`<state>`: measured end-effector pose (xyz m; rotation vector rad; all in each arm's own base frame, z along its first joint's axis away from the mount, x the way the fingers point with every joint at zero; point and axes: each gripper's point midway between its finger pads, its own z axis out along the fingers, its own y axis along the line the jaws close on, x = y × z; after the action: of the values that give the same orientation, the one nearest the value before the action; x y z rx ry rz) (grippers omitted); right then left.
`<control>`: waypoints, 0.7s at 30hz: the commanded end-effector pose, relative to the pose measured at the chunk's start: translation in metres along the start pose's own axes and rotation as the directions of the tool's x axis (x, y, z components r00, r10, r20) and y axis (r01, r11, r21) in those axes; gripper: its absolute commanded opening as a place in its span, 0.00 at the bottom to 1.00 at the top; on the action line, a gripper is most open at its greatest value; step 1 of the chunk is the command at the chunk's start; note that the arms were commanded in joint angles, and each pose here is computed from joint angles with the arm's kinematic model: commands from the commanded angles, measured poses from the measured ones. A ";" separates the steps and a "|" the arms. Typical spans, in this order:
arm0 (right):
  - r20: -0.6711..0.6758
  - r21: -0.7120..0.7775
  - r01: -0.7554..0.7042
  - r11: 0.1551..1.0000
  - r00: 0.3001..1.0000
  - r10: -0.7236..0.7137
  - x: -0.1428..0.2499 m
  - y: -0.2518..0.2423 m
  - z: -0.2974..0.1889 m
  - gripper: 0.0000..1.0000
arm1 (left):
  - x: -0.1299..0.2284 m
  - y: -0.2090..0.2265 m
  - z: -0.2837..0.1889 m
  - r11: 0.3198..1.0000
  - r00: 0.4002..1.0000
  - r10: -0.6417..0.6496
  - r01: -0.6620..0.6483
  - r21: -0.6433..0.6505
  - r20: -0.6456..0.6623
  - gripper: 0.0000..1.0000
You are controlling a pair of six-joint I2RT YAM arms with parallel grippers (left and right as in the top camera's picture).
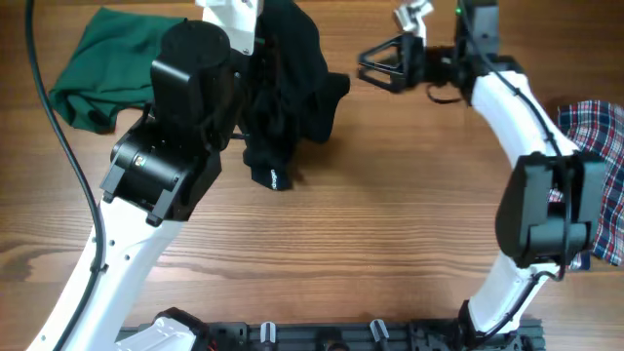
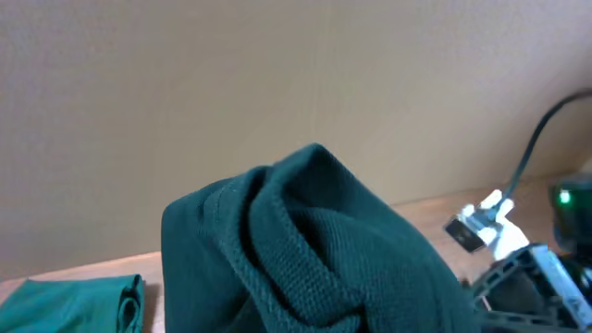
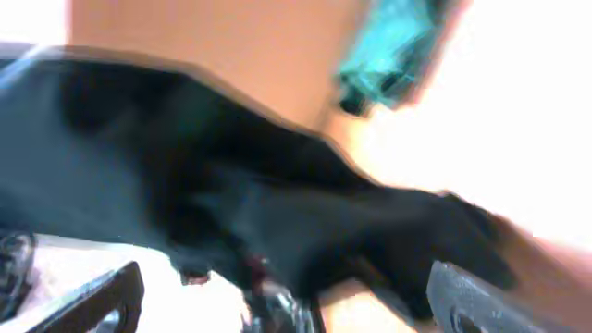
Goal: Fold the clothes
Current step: 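Grasp the hanging black garment's side with the right gripper and stretch it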
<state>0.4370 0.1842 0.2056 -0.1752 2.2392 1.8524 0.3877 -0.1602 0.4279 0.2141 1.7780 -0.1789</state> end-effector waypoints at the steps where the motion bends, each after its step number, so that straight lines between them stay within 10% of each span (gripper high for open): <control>1: -0.027 0.280 0.053 0.959 0.999 -0.047 0.021 -0.044 0.004 0.99 | -0.013 0.006 -0.007 1.000 0.999 -0.006 0.007 -0.016 0.041 0.04; 21: -0.114 -0.140 0.206 0.968 0.968 -0.223 0.035 0.042 0.037 1.00 | -0.013 0.006 -0.007 1.000 0.999 -0.006 0.007 -0.016 0.040 0.04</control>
<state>0.4134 0.2227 0.2005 -0.4602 2.1863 1.7979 0.3877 -0.1602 0.4278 0.2142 1.7784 -0.1788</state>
